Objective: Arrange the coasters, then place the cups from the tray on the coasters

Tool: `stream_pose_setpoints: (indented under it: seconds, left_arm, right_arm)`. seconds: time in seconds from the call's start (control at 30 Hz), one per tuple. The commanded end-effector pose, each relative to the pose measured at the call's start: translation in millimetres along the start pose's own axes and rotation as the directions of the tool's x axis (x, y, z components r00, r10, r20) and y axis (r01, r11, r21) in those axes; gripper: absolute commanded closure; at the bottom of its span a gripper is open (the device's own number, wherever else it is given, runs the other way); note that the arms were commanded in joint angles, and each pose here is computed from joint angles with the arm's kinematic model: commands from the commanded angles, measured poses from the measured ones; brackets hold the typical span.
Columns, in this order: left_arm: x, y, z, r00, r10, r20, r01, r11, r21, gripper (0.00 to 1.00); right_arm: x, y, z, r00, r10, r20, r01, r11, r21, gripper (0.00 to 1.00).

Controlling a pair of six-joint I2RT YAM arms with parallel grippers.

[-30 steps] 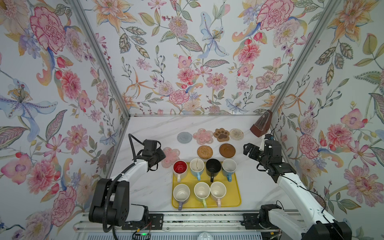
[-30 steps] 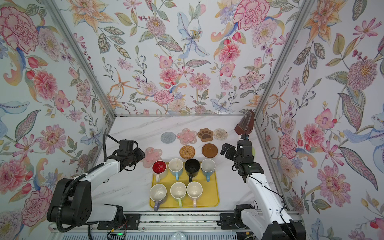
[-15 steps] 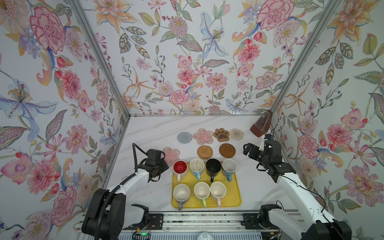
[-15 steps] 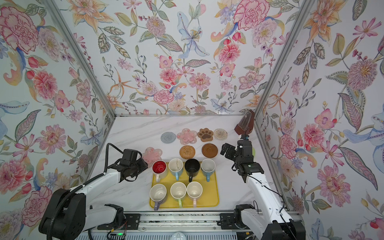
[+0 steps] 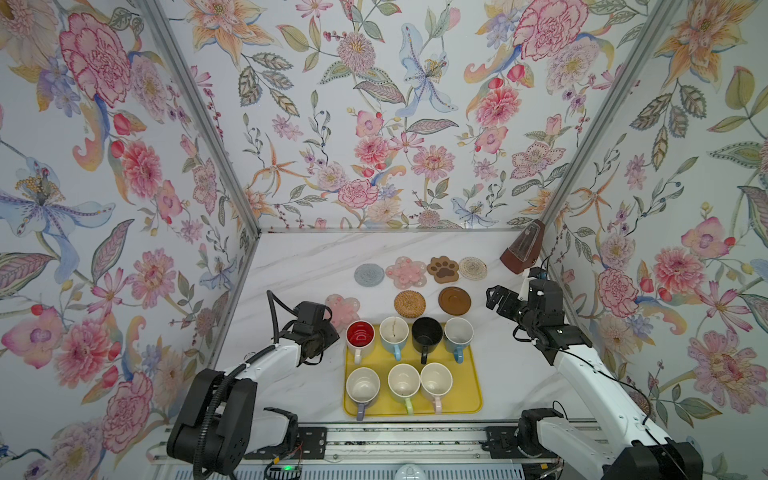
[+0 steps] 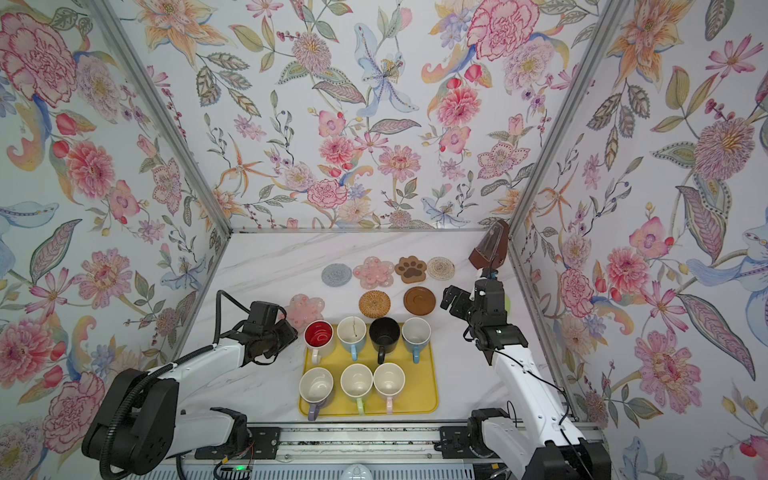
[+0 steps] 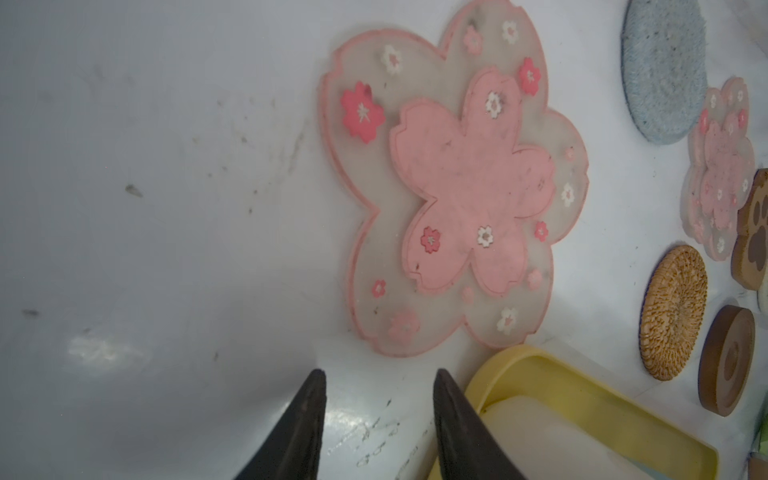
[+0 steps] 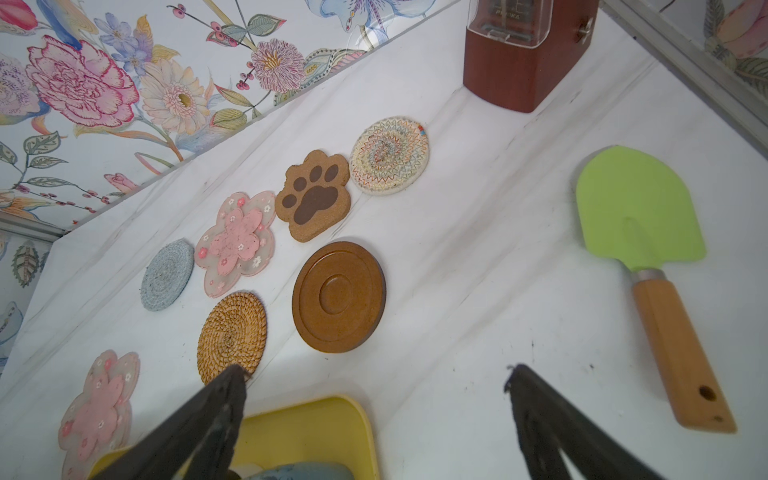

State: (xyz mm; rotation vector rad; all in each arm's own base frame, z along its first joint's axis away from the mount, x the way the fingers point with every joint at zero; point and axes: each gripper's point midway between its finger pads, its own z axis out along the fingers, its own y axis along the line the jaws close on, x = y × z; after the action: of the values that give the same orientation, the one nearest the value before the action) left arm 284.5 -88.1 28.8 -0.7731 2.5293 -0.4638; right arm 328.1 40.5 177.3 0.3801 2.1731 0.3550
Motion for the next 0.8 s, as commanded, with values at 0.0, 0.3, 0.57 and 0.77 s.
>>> stream_pose_setpoints:
  seconds: [0.0,0.3,0.57,0.77]
  left_arm:
    - [6.7,-1.5,6.7,1.0,-0.016,-0.02,0.016,1.0,0.018,0.56]
    - [1.6,-8.2,16.6,0.999,-0.044,-0.009,0.044,0.998,0.039,0.62]
    - [-8.3,-17.0,28.8,0.998,-0.056,0.007,0.056,0.997,0.047,0.66]
    - [-21.3,-33.2,39.2,0.999,-0.051,0.018,0.05,0.996,0.074,0.67]
  right_arm:
    - [-2.6,-0.7,-3.2,1.0,0.005,0.011,-0.005,1.0,-0.003,0.01]
    - [-1.8,-1.6,-2.6,1.0,0.004,0.007,-0.004,1.0,0.002,0.01]
    - [-0.8,-3.2,-3.4,1.0,0.001,0.003,-0.001,1.0,0.011,0.01]
    - [0.7,-7.2,-5.2,1.0,0.0,0.001,0.0,1.0,0.027,0.01]
